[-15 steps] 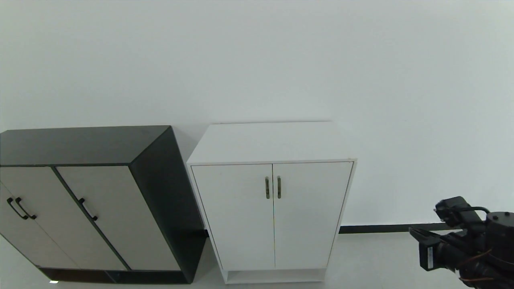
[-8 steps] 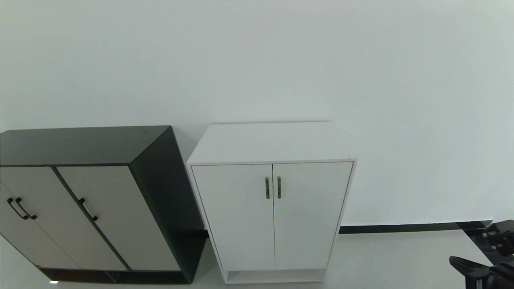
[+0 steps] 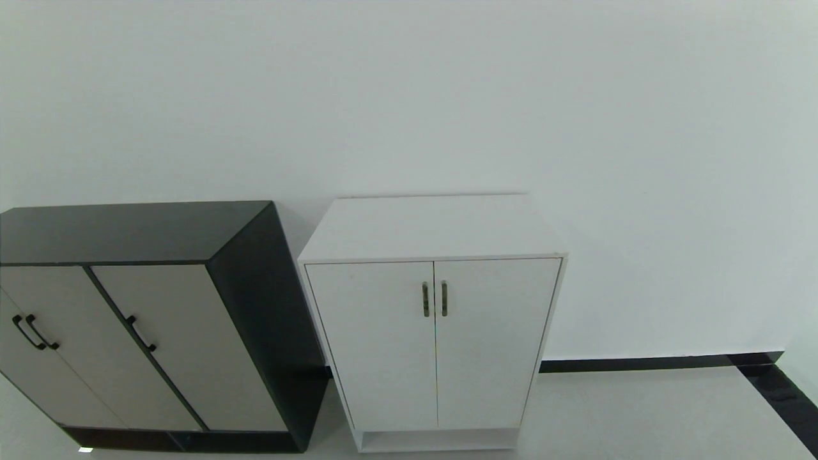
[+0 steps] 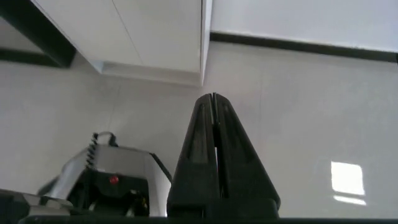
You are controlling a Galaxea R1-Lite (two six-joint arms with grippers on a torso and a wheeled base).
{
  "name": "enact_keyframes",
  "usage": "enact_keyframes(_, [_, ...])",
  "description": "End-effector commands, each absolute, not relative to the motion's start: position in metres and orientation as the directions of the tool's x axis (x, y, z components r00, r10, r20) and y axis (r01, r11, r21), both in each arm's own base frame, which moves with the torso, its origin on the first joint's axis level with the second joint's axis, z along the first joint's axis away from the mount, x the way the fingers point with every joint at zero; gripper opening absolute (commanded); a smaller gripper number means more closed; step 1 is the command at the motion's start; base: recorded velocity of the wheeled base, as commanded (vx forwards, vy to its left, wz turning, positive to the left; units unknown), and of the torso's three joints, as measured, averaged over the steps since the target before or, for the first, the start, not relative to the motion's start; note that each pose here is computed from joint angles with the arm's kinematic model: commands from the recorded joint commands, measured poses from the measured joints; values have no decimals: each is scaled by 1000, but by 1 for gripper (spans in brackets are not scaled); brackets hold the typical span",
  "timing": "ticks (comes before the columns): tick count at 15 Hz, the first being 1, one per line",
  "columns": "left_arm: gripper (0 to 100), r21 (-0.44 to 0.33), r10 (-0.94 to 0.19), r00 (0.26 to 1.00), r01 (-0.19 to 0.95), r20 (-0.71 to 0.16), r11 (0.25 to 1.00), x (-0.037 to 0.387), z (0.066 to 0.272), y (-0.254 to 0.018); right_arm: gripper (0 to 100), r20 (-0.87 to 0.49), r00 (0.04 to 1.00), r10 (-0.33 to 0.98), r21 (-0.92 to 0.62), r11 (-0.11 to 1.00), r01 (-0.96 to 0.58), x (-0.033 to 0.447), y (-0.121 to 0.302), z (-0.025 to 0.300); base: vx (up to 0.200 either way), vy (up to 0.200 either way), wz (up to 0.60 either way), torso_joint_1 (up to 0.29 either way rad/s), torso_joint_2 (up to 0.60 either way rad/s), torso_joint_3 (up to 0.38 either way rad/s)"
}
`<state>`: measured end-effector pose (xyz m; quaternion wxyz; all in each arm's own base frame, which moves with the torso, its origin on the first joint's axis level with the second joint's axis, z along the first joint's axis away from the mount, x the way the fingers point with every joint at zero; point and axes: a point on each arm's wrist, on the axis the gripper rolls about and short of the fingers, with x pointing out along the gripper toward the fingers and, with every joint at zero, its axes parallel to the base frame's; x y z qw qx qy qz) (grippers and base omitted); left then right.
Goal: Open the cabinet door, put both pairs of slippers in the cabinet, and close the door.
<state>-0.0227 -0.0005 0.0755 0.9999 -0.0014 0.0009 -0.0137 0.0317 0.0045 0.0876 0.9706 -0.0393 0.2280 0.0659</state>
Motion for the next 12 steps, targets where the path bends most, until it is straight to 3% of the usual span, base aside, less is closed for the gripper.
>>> enact_keyframes(1, [0,-3,-28,1000,28,-3,1000,-23,76,-1,0,-286,947,148,-36,986,-165,4,0,84,0,0,0,0,0,0])
enact_keyframes(6, [0,-3,-28,1000,28,-3,1000,-23,76,-1,0,-145,960,239,-30,969,-246,-8,-2,84,0,0,0,0,0,0])
enact_keyframes(12, [0,-2,-28,1000,28,-3,1000,-23,76,-1,0,-209,916,343,-70,929,-364,-6,1,80,0,0,0,0,0,0])
